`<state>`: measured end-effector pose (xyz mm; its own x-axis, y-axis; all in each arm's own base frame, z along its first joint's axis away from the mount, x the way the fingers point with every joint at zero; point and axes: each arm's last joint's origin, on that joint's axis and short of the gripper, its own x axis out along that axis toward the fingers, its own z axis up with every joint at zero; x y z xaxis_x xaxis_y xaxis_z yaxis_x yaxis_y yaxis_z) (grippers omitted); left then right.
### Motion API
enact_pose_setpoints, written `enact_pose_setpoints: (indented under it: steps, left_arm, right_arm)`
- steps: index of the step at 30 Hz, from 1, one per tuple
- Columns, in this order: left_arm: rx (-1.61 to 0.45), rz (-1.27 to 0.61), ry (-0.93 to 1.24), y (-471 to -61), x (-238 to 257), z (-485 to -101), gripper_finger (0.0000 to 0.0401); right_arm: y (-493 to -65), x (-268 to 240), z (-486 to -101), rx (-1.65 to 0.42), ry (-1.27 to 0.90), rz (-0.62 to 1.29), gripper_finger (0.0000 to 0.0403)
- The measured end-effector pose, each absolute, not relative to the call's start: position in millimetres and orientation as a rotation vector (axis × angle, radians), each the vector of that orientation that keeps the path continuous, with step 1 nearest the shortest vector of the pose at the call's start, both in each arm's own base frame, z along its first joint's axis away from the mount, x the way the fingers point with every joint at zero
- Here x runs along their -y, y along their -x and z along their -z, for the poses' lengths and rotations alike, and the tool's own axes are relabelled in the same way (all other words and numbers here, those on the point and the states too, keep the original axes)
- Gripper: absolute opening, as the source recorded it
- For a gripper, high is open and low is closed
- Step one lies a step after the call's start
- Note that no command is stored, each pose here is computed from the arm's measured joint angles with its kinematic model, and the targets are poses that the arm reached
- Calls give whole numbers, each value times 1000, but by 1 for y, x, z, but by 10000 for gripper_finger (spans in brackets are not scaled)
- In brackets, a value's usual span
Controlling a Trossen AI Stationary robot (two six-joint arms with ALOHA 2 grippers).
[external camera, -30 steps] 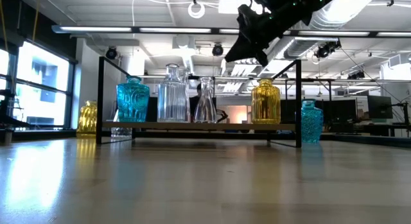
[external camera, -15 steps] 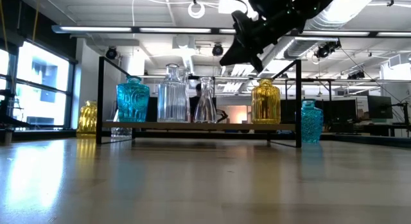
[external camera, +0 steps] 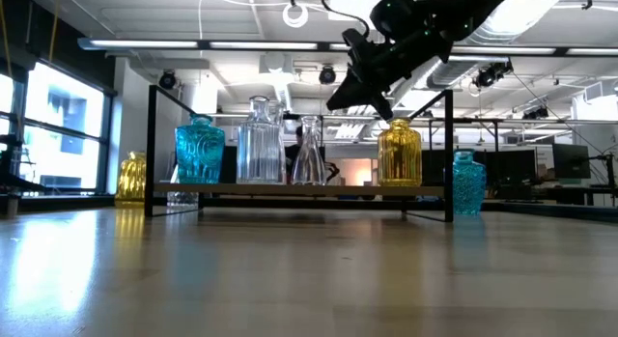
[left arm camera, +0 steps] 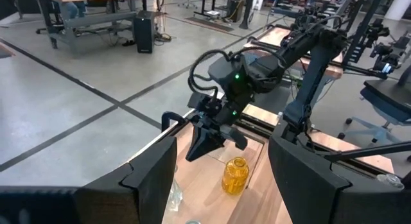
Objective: Sort vases onto shelf
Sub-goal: Put the transparent vase on the shelf aligned with the other transparent vases
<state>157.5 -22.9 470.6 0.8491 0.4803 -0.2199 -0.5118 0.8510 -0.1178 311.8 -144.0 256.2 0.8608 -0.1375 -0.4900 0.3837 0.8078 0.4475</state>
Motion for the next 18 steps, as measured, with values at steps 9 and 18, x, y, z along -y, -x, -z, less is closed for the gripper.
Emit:
enact_pose_setpoints:
  steps: [9, 18]
  left_arm:
    - [-185, -525, 174, -157, 23, -471, 236]
    - [-182, -513, 180, -158, 23, -471, 236]
  right_arm:
    - [-322, 147, -241, -467, -590, 282, 0]
    - [-326, 151, -235, -461, -597, 284, 0]
